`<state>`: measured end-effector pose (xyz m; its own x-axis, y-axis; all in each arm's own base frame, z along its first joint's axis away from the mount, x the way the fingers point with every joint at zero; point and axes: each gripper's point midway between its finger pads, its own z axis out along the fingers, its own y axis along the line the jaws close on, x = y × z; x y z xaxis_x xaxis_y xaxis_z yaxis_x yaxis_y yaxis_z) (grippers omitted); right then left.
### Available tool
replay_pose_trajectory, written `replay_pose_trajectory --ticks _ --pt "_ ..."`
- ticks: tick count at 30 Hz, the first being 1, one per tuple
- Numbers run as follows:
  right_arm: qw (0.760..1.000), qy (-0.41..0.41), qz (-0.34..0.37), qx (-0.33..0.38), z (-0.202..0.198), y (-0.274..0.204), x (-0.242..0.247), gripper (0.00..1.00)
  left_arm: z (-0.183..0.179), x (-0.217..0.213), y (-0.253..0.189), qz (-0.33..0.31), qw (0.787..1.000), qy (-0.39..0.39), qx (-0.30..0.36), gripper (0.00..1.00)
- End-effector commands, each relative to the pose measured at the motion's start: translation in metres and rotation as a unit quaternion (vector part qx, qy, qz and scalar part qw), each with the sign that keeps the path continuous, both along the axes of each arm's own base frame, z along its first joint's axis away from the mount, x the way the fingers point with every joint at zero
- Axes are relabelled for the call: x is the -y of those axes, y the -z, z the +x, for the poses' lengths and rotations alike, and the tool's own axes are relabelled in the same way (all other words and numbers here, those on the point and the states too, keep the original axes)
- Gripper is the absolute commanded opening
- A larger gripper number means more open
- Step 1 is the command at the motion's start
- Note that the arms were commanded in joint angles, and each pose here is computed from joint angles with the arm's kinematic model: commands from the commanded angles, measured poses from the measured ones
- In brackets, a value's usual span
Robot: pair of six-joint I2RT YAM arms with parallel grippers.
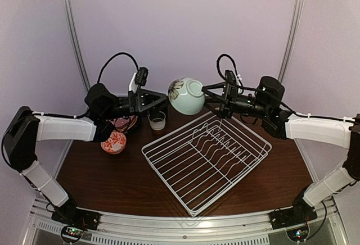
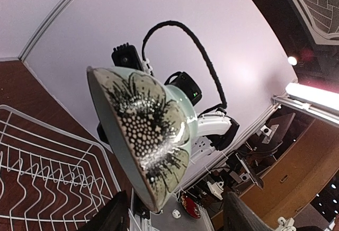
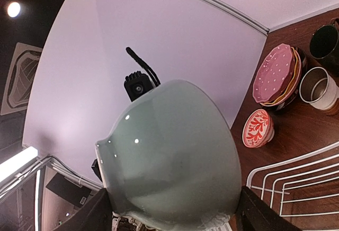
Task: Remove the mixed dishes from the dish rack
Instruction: Pass from the right arm to the left
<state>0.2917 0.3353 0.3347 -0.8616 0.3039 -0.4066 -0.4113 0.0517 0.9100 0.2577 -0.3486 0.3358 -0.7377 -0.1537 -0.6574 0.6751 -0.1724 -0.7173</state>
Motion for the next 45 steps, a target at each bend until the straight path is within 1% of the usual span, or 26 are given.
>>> replay_pose_trajectory --ticks 1,5,7,10,13,18,22,23,25,26,30,31,40,45 --pt "0.996 -0.022 0.053 0.061 -0.014 -0.046 -0.005 0.64 -0.010 -0.002 -0.027 -0.044 0.998 0.025 0.032 0.61" --pt "0.996 -0.029 0.055 0.064 -0.017 -0.047 -0.009 0.64 -0.013 -0.003 -0.033 -0.057 0.997 0.033 0.035 0.54" --pt "0.996 -0.033 0.054 0.066 -0.018 -0.045 -0.012 0.64 -0.017 -0.004 -0.039 -0.070 0.996 0.041 0.037 0.49" --pt "0.995 -0.040 0.064 0.068 -0.020 -0.045 -0.014 0.64 -0.022 -0.003 -0.044 -0.087 0.994 0.055 0.033 0.44" --pt "0.993 -0.052 0.080 0.072 -0.025 -0.050 -0.017 0.64 -0.025 -0.005 -0.047 -0.103 0.992 0.065 0.031 0.37" --pt "0.992 -0.058 0.085 0.078 -0.029 -0.052 -0.018 0.64 -0.030 -0.007 -0.055 -0.125 0.988 0.079 0.032 0.21" --pt "0.990 -0.064 0.096 0.079 -0.032 -0.053 -0.017 0.65 -0.033 -0.010 -0.058 -0.139 0.986 0.086 0.032 0.02" --pt "0.990 -0.065 0.100 0.079 -0.032 -0.054 -0.017 0.66 -0.033 -0.010 -0.058 -0.141 0.986 0.086 0.030 0.00" --pt "0.989 -0.068 0.104 0.075 -0.032 -0.052 -0.018 0.69 -0.034 -0.011 -0.058 -0.144 0.986 0.084 0.030 0.00" --pt "0.989 -0.069 0.105 0.073 -0.032 -0.051 -0.018 0.73 -0.035 -0.011 -0.058 -0.144 0.985 0.084 0.032 0.00" --pt "0.989 -0.067 0.109 0.069 -0.031 -0.049 -0.016 0.92 -0.038 -0.012 -0.063 -0.148 0.985 0.086 0.036 0.00" --pt "0.990 -0.065 0.108 0.069 -0.030 -0.049 -0.016 0.99 -0.039 -0.012 -0.065 -0.149 0.984 0.086 0.039 0.00" --pt "0.992 -0.043 0.105 0.058 -0.019 -0.037 -0.002 1.00 -0.046 -0.019 -0.084 -0.164 0.981 0.089 0.056 0.00" --pt "0.996 -0.024 0.082 0.034 -0.008 -0.010 0.003 1.00 -0.051 -0.025 -0.100 -0.177 0.978 0.091 0.068 0.00"
